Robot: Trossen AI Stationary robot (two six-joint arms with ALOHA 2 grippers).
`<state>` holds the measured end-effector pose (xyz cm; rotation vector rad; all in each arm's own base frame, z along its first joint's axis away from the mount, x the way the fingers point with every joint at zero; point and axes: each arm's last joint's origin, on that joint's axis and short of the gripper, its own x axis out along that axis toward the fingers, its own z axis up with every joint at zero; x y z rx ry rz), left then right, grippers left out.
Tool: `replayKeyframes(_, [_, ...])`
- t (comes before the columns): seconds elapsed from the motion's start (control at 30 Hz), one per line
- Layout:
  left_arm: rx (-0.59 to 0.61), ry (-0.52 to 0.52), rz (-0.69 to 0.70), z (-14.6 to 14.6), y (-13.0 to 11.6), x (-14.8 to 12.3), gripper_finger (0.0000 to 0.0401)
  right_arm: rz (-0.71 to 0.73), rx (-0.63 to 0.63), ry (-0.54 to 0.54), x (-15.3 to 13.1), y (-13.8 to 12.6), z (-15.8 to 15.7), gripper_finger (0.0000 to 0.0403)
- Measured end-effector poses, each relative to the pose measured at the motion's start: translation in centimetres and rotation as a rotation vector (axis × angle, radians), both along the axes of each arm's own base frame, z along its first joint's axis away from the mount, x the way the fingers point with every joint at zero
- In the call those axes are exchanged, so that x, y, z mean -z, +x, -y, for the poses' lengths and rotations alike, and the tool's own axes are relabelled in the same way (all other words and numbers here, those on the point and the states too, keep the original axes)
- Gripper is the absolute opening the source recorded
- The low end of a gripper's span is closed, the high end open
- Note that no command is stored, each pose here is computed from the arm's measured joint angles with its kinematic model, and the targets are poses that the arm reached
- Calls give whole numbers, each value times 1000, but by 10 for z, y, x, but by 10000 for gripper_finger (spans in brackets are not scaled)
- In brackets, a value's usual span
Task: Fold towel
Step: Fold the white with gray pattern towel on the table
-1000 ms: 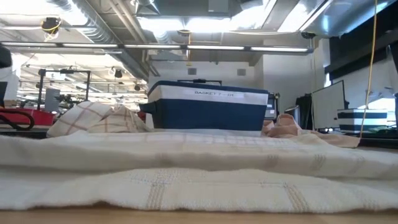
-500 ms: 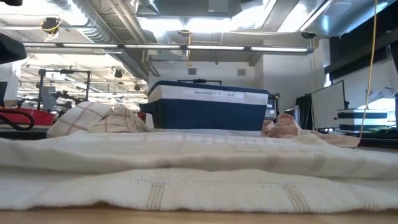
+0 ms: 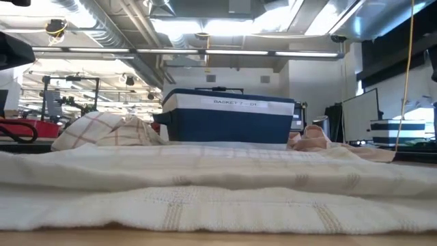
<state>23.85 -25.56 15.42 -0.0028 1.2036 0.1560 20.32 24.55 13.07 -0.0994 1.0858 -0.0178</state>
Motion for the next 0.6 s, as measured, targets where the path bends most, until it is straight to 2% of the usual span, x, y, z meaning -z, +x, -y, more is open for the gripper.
replayKeyframes(0.2, [1,5,4,0,0,0,162,-25,-28,-5,0,-1,0,102])
replayKeyframes(0.37, [12,11,5,0,0,0,108,-32,-35,-9,1,-1,1,20])
replayKeyframes(0.43, [12,11,4,0,0,0,76,-31,-34,-6,-1,-1,0,9])
replayKeyframes(0.53, [12,11,4,0,0,0,25,-24,-8,0,-7,2,-3,21])
replayKeyframes(0.6, [12,11,4,0,0,0,7,-17,-3,-3,-14,4,-6,20])
